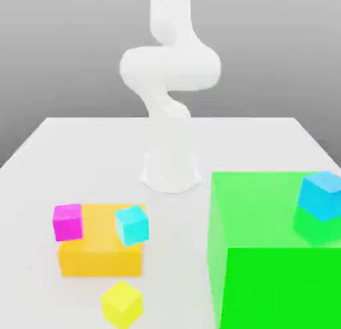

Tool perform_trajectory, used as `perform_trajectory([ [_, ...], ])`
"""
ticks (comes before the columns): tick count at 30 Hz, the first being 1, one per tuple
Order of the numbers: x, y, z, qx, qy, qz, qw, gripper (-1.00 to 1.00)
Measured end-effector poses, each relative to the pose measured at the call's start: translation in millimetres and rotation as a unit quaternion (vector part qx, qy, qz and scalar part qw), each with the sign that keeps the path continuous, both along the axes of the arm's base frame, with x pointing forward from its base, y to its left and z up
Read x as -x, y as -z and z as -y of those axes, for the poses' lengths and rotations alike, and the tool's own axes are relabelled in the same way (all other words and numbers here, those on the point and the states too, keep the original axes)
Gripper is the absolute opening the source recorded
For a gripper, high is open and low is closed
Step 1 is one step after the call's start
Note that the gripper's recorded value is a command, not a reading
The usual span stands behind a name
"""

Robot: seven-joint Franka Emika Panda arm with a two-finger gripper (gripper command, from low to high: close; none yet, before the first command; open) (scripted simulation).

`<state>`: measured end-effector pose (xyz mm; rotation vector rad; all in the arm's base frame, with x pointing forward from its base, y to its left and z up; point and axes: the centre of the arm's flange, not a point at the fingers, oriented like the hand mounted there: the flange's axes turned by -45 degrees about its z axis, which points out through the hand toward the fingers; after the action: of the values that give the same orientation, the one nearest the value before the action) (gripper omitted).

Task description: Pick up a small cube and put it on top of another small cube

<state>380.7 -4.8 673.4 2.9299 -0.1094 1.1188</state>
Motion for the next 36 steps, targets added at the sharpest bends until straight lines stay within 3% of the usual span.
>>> perform_trajectory([
  [6,-67,103,19,-0.02,0.067,-0.084,0.994,0.0],
  [13,-108,234,47,-0.047,0.141,-0.177,0.973,0.0],
  [25,-89,461,80,-0.111,0.258,-0.326,0.903,0.0],
  [30,-85,528,81,-0.116,0.267,-0.337,0.896,0.0],
  [31,-84,538,81,-0.116,0.267,-0.337,0.896,-1.0],
  [36,-84,538,81,-0.116,0.267,-0.336,0.896,-1.0],
])
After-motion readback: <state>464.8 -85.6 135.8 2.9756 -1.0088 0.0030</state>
